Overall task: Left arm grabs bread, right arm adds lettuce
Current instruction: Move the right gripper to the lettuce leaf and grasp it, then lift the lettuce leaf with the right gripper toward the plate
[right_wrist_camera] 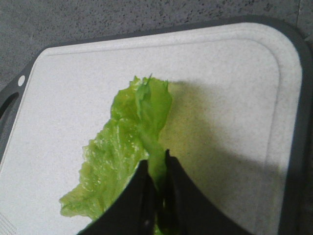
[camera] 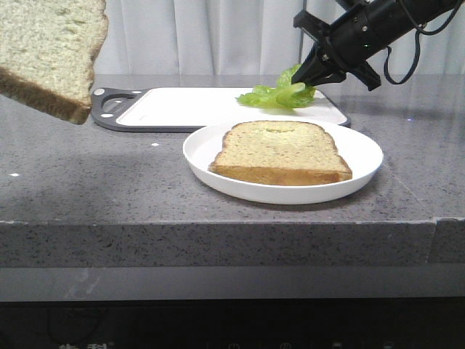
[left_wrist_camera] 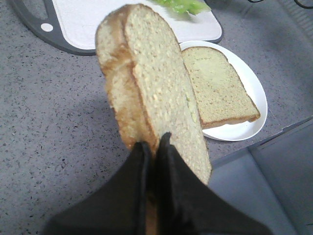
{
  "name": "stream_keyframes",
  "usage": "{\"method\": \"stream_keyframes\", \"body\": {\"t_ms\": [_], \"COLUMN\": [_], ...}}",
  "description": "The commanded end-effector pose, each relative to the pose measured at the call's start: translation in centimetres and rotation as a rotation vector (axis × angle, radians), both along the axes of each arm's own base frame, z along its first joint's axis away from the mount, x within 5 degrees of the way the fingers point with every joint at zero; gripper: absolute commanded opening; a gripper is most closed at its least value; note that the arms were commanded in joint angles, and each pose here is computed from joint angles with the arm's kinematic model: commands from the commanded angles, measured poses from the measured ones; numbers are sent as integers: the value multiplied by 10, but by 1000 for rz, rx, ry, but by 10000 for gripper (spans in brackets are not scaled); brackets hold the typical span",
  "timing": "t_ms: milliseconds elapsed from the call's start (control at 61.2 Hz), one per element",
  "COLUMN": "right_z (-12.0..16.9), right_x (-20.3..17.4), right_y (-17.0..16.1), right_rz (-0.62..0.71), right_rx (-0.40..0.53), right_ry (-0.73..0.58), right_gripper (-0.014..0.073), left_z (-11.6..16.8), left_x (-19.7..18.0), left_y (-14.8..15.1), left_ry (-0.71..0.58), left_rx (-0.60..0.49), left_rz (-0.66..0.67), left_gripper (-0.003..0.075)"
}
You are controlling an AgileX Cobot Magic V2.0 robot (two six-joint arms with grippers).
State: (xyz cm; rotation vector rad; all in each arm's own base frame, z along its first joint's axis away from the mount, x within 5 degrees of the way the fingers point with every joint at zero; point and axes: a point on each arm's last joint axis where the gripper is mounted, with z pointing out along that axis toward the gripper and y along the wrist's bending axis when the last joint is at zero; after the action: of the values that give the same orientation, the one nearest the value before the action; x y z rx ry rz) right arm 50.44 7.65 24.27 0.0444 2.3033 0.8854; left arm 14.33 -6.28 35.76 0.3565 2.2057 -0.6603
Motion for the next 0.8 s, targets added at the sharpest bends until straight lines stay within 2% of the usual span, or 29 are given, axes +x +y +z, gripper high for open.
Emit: {"method": "stream_keyframes", "body": {"t_ms": [0,327,556,784], "right_z": [57,125,135,144], "right_x": [-10,-53,-107,-177], "right_y": [0,-11,-10,-1], "right_rz": [-10,51,100,224], "right_rx": [48,77,66,197], "right_ry": [-131,-203,-229,-332], "right_gripper": [-62,-66,-66,-66], "left_z": [14,14,14,15], "left_x": [3,3,3,5], "left_y": [0,0,0,1], "left_ry": [-71,-71,-72,-90], "left_rx": [-57,-57,-58,-62], "left_rz": [38,38,40,54], "left_gripper": [-20,-20,-20,-20]}}
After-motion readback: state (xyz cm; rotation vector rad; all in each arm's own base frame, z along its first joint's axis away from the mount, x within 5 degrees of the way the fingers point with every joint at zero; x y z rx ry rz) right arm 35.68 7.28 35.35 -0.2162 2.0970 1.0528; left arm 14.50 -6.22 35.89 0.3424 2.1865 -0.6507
